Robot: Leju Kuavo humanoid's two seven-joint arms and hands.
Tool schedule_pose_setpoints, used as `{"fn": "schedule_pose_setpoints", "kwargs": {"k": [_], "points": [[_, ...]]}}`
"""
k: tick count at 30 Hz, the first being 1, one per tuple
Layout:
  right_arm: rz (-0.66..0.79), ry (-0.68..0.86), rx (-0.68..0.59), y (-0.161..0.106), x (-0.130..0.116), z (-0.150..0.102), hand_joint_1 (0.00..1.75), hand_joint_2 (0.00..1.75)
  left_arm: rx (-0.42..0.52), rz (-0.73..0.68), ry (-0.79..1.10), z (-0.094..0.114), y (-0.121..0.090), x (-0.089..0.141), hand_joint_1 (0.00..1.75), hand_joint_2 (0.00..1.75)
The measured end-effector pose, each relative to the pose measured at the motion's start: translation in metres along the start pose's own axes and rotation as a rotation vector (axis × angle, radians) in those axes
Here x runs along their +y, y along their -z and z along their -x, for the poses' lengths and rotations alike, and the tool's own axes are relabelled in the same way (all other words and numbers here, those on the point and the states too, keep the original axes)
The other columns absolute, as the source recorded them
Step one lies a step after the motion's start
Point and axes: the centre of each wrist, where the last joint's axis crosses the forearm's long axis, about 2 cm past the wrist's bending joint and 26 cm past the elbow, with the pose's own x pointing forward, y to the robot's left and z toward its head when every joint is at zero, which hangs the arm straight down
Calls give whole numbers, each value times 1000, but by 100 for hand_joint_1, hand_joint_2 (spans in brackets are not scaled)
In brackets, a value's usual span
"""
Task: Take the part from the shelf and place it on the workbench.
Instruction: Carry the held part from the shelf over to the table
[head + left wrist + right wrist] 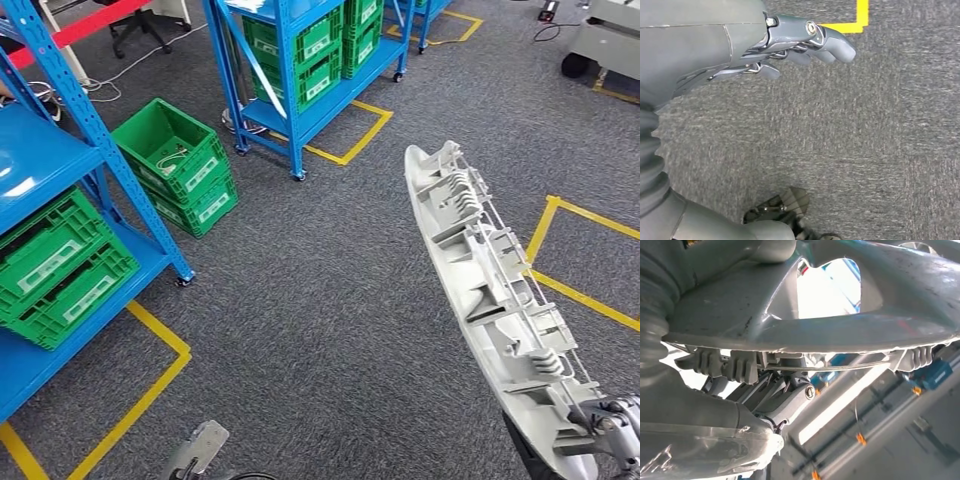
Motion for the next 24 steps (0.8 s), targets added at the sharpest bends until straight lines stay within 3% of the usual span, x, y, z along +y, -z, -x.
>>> {"fn": "schedule_pose_setpoints", "kwargs": {"k": [24], "points": [[67,-37,-14,11,-21,3,169,175,-5,11,-9,4,0,5,0,175]]}}
